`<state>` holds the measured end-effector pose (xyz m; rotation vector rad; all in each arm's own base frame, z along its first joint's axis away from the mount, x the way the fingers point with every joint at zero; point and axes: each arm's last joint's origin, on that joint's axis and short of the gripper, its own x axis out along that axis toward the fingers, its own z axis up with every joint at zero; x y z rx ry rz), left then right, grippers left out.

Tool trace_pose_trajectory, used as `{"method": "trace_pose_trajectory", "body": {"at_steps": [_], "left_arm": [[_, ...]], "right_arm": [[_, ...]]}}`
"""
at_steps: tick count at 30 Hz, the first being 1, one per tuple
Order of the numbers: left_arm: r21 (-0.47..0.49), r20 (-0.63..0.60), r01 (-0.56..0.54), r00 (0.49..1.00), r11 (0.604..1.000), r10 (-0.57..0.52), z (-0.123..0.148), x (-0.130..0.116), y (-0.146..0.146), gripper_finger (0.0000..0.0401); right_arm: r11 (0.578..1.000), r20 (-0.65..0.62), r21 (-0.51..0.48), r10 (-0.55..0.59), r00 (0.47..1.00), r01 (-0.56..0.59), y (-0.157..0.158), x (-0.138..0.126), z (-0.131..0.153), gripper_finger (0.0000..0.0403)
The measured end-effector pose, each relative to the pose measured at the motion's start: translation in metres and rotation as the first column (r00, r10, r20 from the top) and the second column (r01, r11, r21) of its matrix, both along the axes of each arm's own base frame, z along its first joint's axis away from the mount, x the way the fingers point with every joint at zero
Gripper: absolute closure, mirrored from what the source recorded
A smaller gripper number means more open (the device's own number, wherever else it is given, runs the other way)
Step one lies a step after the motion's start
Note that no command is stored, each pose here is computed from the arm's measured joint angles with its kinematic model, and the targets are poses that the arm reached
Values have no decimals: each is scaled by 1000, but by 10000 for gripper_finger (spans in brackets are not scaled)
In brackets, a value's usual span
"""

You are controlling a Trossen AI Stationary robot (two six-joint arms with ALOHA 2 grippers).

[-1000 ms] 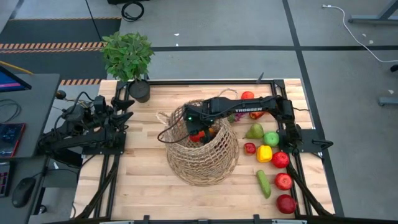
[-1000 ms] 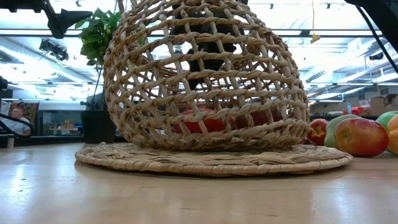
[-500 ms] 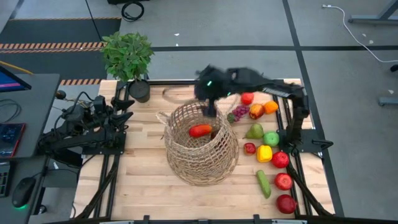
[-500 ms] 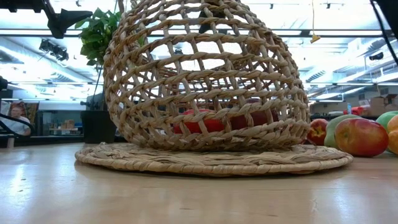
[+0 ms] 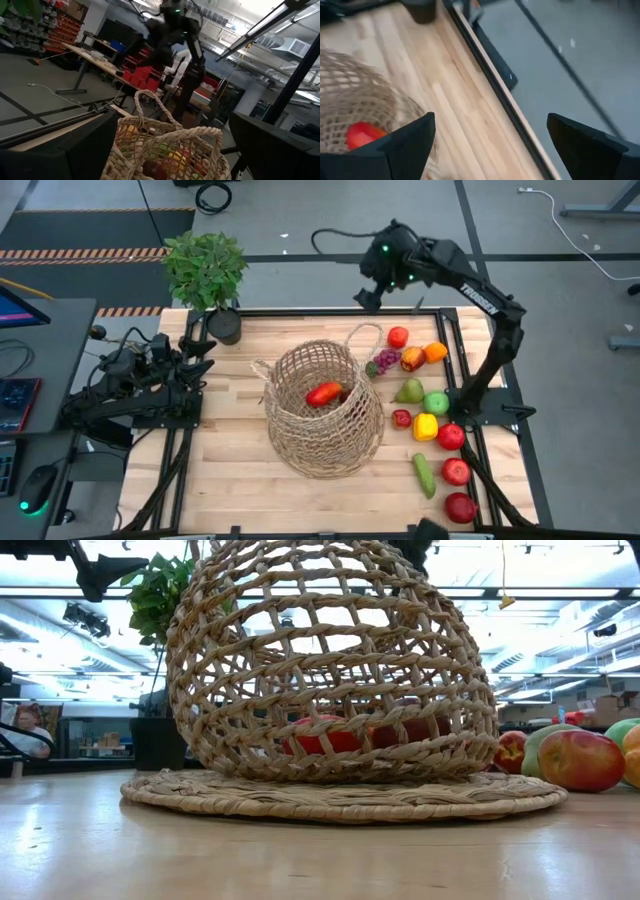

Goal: Build produce basket
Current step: Put the top red apple into the brown basket

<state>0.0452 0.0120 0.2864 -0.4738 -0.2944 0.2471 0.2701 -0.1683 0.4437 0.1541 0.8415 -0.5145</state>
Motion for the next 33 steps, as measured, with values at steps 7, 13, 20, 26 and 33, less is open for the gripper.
{"method": "trace_pose_trajectory", "body": {"at_steps": [7,13,20,26,33], "left_arm": [[0,0,0,1000,1000,0,0,0,0,11],[0,0,0,1000,1000,0,0,0,0,11],[0,0,0,1000,1000,0,0,0,0,11],[0,0,0,1000,1000,0,0,0,0,11],[0,0,0,1000,1000,0,0,0,0,11]], "right_arm": [[979,-92,140,-137,986,149,-40,-26,-45,16],[915,-161,291,-243,957,281,-60,-40,-102,16],[858,-304,343,-284,909,382,-67,-57,-160,16],[893,-370,301,-213,904,334,-67,-65,-191,6],[901,-372,291,-204,906,322,-67,-68,-213,4]]}}
